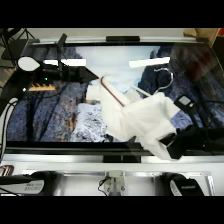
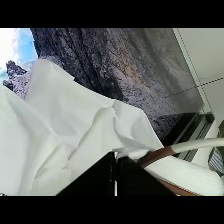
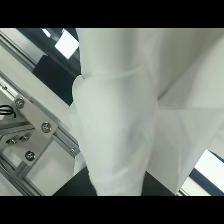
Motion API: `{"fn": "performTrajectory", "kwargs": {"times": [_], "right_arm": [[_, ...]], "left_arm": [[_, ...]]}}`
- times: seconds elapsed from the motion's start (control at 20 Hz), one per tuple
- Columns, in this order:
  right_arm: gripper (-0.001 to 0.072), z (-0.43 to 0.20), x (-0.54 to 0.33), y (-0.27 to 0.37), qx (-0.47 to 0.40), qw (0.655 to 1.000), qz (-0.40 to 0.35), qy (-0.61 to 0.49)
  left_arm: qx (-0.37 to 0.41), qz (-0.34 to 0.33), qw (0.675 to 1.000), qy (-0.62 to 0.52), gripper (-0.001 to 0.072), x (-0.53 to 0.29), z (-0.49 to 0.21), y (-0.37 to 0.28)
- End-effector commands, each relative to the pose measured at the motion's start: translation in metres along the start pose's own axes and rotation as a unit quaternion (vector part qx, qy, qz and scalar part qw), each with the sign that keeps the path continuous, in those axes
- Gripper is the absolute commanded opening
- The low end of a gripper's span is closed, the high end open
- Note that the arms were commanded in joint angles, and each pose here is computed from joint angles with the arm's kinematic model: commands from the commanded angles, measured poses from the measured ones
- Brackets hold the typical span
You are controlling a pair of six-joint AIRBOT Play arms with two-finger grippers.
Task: Fold the shirts.
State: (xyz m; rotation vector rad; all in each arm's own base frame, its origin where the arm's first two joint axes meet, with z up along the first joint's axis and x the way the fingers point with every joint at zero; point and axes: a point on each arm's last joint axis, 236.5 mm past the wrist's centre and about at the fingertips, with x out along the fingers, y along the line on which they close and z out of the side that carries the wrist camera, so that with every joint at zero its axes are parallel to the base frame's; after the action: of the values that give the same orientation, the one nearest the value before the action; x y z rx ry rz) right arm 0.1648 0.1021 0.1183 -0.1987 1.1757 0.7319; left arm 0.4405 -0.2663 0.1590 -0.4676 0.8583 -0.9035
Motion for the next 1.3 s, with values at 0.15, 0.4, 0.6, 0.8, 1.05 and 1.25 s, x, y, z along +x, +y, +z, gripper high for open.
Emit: {"fn": "performTrajectory", "kwargs": {"times": [0.15, 0.4, 0.6, 0.8, 1.05, 1.25], "right_arm": [[0.0052, -0.005, 0.000, -0.008, -0.006, 1.000, -0.018, 0.011], [0.0052, -0.004, 0.001, -0.011, -0.008, 1.000, -0.020, 0.012], [0.0052, 0.005, 0.010, -0.021, 0.001, 1.000, -0.019, 0.012], [0.0052, 0.020, 0.023, -0.037, 0.013, 1.000, -0.021, 0.008], [0.0051, 0.055, 0.021, -0.050, 0.044, 0.997, -0.039, -0.056], [0.0050, 0.090, -0.027, -0.059, 0.056, 0.987, -0.089, -0.124]], "left_arm": [[0.011, -0.008, 0.996, -0.093, 0.0055, -0.012, 0.054, -0.017], [0.032, -0.023, 0.994, -0.100, 0.0054, -0.011, 0.061, -0.041], [0.082, -0.063, 0.991, -0.088, 0.0055, 0.002, 0.048, -0.086], [0.176, -0.109, 0.972, -0.107, 0.0054, -0.007, 0.054, -0.163], [0.242, -0.176, 0.947, -0.118, 0.0054, -0.022, 0.045, -0.256], [0.260, -0.225, 0.935, -0.086, 0.0054, -0.011, 0.004, -0.307]]}}
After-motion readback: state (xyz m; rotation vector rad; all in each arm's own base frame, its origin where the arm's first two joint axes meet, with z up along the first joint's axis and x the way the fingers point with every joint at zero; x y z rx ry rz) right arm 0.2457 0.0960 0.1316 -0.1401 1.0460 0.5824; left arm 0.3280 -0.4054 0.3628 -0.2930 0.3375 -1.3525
